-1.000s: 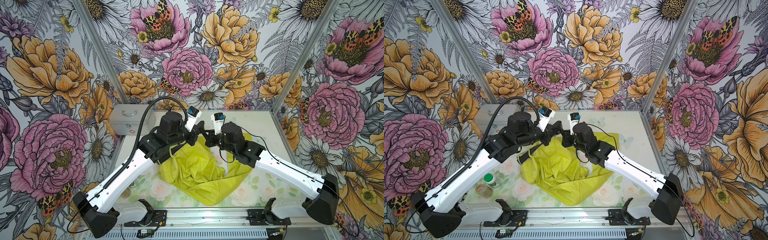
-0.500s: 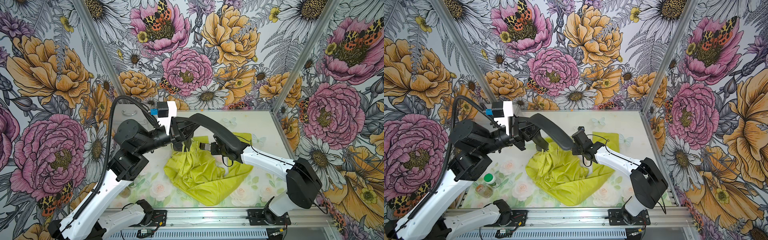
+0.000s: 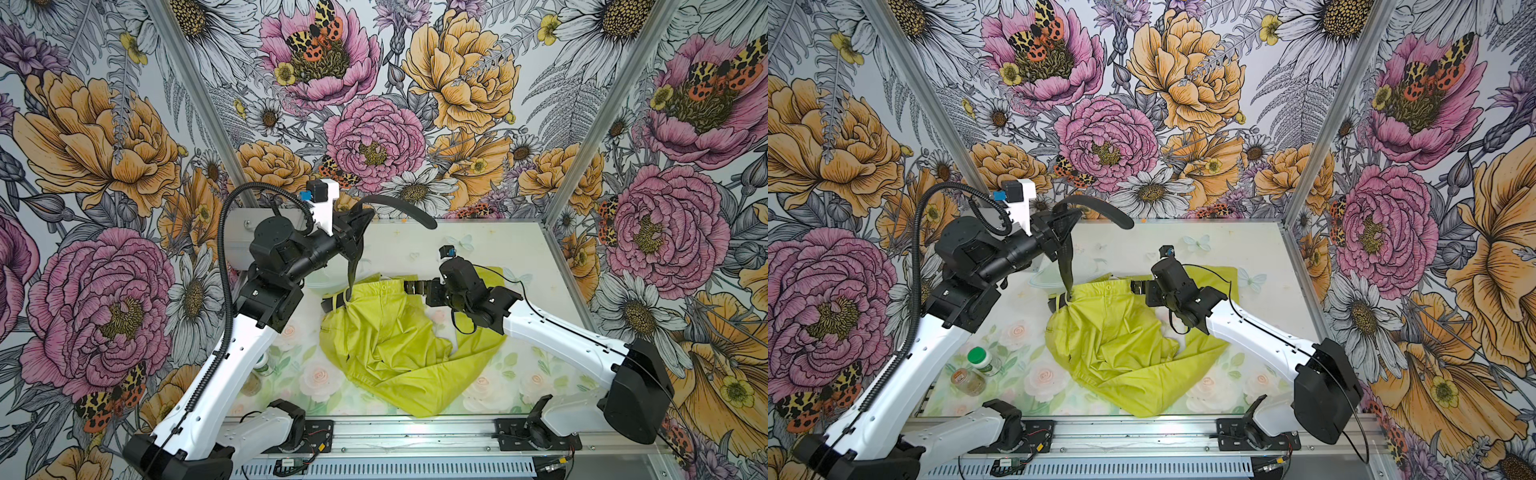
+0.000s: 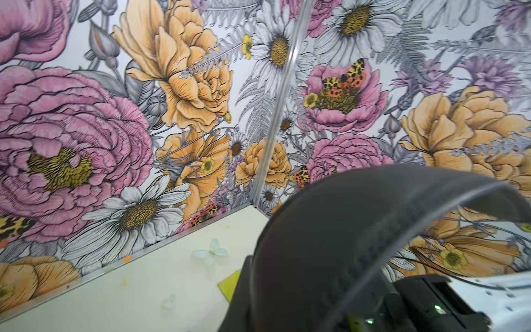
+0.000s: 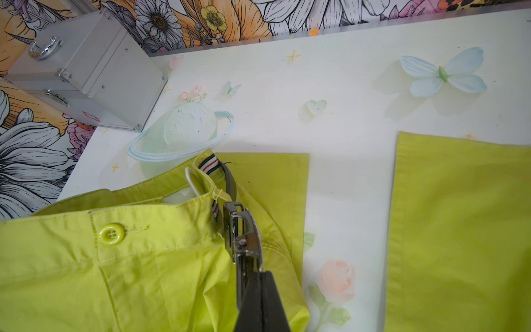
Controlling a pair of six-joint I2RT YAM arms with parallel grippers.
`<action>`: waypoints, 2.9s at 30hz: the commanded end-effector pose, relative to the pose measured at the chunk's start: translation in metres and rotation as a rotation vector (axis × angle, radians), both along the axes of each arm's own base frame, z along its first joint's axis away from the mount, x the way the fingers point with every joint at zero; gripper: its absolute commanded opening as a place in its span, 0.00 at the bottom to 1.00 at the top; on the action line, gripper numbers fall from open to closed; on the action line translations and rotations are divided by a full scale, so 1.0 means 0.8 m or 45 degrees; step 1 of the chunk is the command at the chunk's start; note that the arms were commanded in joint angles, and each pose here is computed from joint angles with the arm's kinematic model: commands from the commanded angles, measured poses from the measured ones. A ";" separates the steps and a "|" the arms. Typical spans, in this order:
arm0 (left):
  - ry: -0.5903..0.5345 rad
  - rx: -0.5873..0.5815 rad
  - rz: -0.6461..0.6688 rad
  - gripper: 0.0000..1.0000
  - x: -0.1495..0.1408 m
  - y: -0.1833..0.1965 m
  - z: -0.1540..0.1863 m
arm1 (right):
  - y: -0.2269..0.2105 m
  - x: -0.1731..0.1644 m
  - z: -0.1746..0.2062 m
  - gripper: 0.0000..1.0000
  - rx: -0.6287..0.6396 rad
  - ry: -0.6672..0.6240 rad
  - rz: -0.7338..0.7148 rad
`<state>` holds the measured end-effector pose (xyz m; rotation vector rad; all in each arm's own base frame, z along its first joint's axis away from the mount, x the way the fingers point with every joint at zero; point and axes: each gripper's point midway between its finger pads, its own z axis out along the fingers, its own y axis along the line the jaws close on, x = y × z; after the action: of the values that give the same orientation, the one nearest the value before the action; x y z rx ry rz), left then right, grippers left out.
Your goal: Remove the belt from the trousers
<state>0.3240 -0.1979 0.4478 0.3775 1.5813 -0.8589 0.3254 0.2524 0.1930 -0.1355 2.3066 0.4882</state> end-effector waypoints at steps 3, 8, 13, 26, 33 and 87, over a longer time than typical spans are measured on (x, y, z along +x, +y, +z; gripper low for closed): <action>0.473 0.168 0.172 0.17 0.074 0.021 -0.178 | -0.001 -0.001 0.007 0.00 0.016 -0.035 -0.002; 0.598 0.406 0.130 0.55 0.087 0.012 -0.274 | 0.007 -0.005 0.027 0.00 0.069 -0.054 0.028; 0.326 0.625 0.089 0.75 0.071 0.005 -0.257 | 0.015 -0.008 0.033 0.00 0.102 -0.040 0.061; -0.380 1.148 -0.578 0.90 -0.037 -0.098 -0.333 | 0.023 -0.014 0.038 0.00 0.126 -0.013 0.114; -0.408 1.205 -0.623 0.91 -0.002 -0.131 -0.367 | 0.026 -0.021 0.047 0.00 0.159 -0.007 0.141; -0.372 0.214 -0.632 0.31 -0.048 -0.204 -0.007 | -0.023 0.037 0.016 0.80 0.203 -0.407 -0.125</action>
<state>0.3268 -0.3694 0.3378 1.0251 1.5731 -0.8947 0.3427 0.2353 0.2113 -0.0455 1.9413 0.5872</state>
